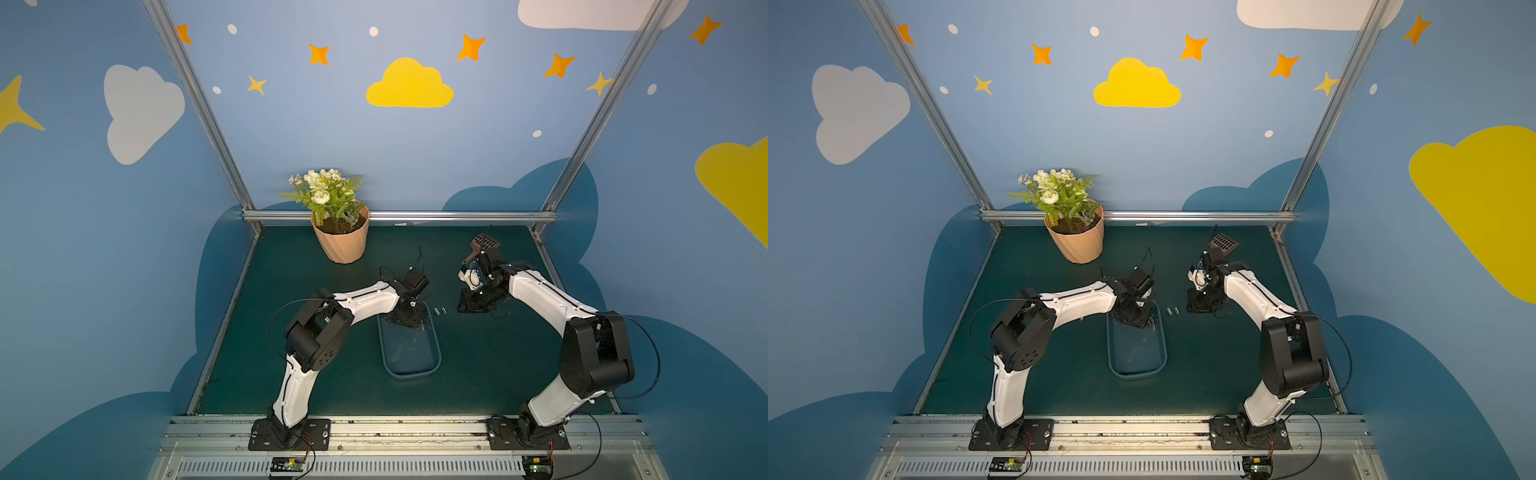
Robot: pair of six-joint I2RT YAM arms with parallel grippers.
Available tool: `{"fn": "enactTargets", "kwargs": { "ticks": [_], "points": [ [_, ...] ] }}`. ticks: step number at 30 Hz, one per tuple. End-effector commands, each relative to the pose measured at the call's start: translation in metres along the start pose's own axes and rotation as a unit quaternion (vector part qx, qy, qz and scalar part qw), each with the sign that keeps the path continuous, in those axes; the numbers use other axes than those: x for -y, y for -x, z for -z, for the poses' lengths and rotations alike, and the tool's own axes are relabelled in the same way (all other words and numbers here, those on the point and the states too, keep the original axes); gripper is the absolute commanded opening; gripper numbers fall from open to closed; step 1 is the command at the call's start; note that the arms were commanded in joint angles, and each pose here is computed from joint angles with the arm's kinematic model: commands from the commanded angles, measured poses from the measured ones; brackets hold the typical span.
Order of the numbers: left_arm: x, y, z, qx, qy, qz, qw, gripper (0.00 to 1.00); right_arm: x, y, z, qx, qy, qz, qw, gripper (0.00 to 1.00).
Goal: Take out the socket from the storage box
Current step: Pick up the socket head from the storage box.
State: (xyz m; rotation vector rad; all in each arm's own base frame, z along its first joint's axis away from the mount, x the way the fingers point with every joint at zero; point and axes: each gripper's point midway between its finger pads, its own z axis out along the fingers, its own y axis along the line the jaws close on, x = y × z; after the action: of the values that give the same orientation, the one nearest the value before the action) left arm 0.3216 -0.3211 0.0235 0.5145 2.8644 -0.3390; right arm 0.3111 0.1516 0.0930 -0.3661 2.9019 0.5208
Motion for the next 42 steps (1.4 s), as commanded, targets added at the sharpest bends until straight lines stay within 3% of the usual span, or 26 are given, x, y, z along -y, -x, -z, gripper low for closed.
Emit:
{"fn": "enactTargets", "kwargs": {
  "ticks": [1,13,20,25,34,42],
  "points": [
    [-0.003,-0.004,-0.011,-0.013,0.008,-0.016,1.000,0.34,-0.003,0.001,0.006,0.010,0.008,-0.004,1.000,0.30],
    [-0.001,-0.008,-0.017,-0.024,0.003,-0.024,0.999,0.15,-0.003,0.000,0.006,0.010,0.009,-0.008,1.000,0.30],
    [-0.005,-0.020,-0.011,-0.029,0.003,-0.016,0.999,0.11,-0.003,-0.001,0.005,0.010,0.010,-0.008,1.000,0.30],
    [-0.005,-0.017,0.014,-0.010,0.005,-0.017,1.000,0.11,-0.003,0.000,0.005,0.010,0.011,-0.008,1.000,0.30],
    [-0.004,0.010,0.087,0.072,0.016,-0.019,0.997,0.11,-0.004,0.000,0.004,0.010,0.013,-0.007,1.000,0.30],
    [-0.052,0.010,0.134,0.104,0.063,0.020,0.992,0.13,-0.006,0.000,0.002,0.009,0.018,-0.008,1.000,0.30]
  ]
}}
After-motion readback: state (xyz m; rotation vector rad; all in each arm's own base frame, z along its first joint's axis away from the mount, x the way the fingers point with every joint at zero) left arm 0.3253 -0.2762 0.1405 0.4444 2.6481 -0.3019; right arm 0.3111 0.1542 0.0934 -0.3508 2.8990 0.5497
